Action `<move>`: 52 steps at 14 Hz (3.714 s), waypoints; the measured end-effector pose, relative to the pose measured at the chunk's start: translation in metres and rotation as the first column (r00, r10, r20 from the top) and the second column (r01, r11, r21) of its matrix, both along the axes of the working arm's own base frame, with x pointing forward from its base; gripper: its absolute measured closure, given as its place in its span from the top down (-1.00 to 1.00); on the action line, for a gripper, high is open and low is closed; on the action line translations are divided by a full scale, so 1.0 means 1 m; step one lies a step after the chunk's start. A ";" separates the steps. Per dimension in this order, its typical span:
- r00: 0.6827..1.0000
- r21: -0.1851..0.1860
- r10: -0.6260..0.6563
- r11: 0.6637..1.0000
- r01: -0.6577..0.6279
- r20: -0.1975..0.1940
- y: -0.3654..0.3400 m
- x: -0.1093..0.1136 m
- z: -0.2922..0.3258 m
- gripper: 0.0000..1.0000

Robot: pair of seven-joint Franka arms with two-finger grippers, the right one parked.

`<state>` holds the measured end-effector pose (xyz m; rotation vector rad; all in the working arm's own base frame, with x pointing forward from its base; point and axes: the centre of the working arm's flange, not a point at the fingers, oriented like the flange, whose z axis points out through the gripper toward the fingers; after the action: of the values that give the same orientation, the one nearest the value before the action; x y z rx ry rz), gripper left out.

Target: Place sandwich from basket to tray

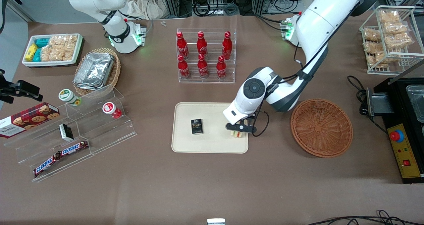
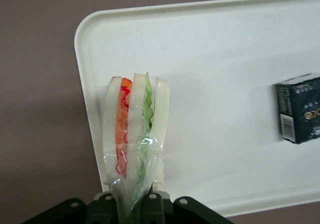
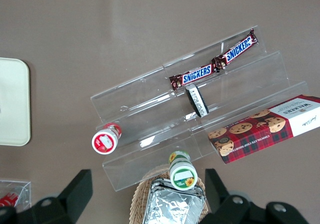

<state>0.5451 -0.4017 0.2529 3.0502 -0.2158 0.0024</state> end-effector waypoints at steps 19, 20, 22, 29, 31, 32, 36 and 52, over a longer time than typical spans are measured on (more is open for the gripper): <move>0.994 0.020 0.083 0.996 -0.085 0.077 0.013 0.031 0.022 0.99; 0.990 0.026 0.108 0.993 -0.111 0.089 0.023 0.038 0.047 0.99; 0.982 0.025 0.157 0.987 -0.161 0.106 0.042 0.044 0.100 0.99; 0.984 0.069 0.179 0.981 -0.181 0.025 0.140 0.045 0.227 1.00; 0.984 0.096 0.179 0.979 -0.178 -0.004 0.175 0.044 0.255 0.99; 0.983 0.106 0.184 0.978 -0.181 -0.011 0.191 0.042 0.268 0.99; 0.980 0.097 0.198 0.976 -0.195 -0.024 0.233 0.025 0.316 0.99; 0.974 0.108 0.209 0.974 -0.200 -0.087 0.321 -0.047 0.393 1.00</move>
<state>0.4982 -0.0812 0.6455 3.1447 0.1097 -0.1489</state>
